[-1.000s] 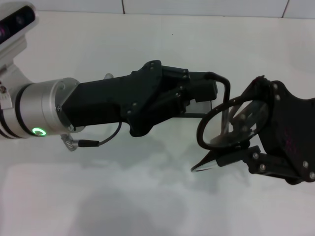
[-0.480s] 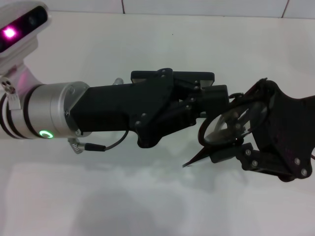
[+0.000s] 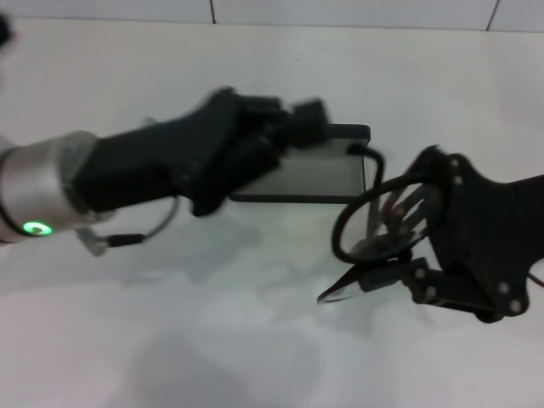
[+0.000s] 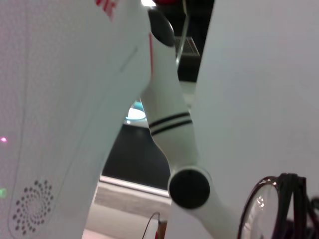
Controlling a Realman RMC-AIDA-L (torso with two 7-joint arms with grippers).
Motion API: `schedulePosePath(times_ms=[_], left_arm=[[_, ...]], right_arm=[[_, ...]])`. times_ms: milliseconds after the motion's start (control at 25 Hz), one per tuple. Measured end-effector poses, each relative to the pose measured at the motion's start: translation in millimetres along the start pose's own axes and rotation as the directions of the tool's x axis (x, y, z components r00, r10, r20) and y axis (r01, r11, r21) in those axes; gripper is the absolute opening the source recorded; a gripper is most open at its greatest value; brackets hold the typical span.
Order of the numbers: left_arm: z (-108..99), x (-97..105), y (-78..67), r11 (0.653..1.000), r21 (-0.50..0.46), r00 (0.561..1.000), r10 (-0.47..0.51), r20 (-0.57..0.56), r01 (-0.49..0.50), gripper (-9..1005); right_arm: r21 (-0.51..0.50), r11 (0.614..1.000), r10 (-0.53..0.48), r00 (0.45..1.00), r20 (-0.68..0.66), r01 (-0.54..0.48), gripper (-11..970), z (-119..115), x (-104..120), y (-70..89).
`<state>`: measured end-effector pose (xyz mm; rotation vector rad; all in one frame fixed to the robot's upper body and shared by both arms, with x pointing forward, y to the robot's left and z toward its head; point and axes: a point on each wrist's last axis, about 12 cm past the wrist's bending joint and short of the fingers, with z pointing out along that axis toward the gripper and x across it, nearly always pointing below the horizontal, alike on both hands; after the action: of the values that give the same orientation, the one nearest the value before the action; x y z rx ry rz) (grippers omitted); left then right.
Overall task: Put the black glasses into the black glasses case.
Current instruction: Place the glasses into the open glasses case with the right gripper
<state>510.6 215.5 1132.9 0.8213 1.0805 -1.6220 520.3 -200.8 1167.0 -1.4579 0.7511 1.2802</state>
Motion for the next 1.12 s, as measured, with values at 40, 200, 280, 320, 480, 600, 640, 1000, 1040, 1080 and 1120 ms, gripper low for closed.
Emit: schedulePosePath(times_ms=[40,200,280,320,480,600,640,1000,1040,1080,1120], left_arm=[[-6,-2,-0.6,1.000,-0.024,1.000,0.010,0.008,-0.010,48],[-34,-9,-5.3,0.991,-0.130,0.998,0.048,0.036,-0.043,48],[-45,-11,-8.4,0.983,-0.174,0.997,0.061,0.043,-0.052,48],[-53,-12,-10.6,0.977,-0.204,0.996,0.070,0.048,-0.059,48],[-73,-16,-18.6,0.958,-0.275,0.994,0.096,0.051,-0.078,48],[-84,-18,-22.9,0.949,-0.305,0.995,0.093,0.025,-0.081,48],[-86,-17,-24.0,0.947,-0.310,0.996,0.086,0.005,-0.080,48],[-96,9,-37.4,0.960,-0.270,0.971,0.003,-0.240,-0.070,49],[-97,12,-39.6,0.961,-0.269,0.967,-0.002,-0.253,-0.069,49],[-98,14,-41.1,0.961,-0.267,0.965,-0.006,-0.263,-0.067,49],[-99,17,-42.5,0.963,-0.263,0.960,-0.012,-0.278,-0.064,49]], right_arm=[[0.004,1.000,0.021,1.000,-0.018,-0.021,109,0,2,-0.4],[0.035,0.992,0.125,0.986,-0.112,-0.122,109,1,8,-6.8],[0.069,0.983,0.182,0.963,-0.196,-0.172,109,2,7,-16.3],[0.092,0.976,0.216,0.941,-0.260,-0.198,109,3,3,-23.6],[0.190,0.943,0.331,0.814,-0.477,-0.272,110,6,-12,-46.4],[0.271,0.914,0.406,0.685,-0.605,-0.302,110,12,-28,-64.4],[0.286,0.908,0.418,0.644,-0.641,-0.305,110,17,-33,-71.0],[0.331,0.884,0.436,0.332,-0.836,-0.329,110,69,-33,-122.5],[0.326,0.887,0.429,0.319,-0.846,-0.327,110,75,-32,-128.1],[0.327,0.885,0.428,0.301,-0.852,-0.331,110,79,-30,-132.4],[0.327,0.885,0.423,0.280,-0.862,-0.331,110,85,-27,-138.2]])
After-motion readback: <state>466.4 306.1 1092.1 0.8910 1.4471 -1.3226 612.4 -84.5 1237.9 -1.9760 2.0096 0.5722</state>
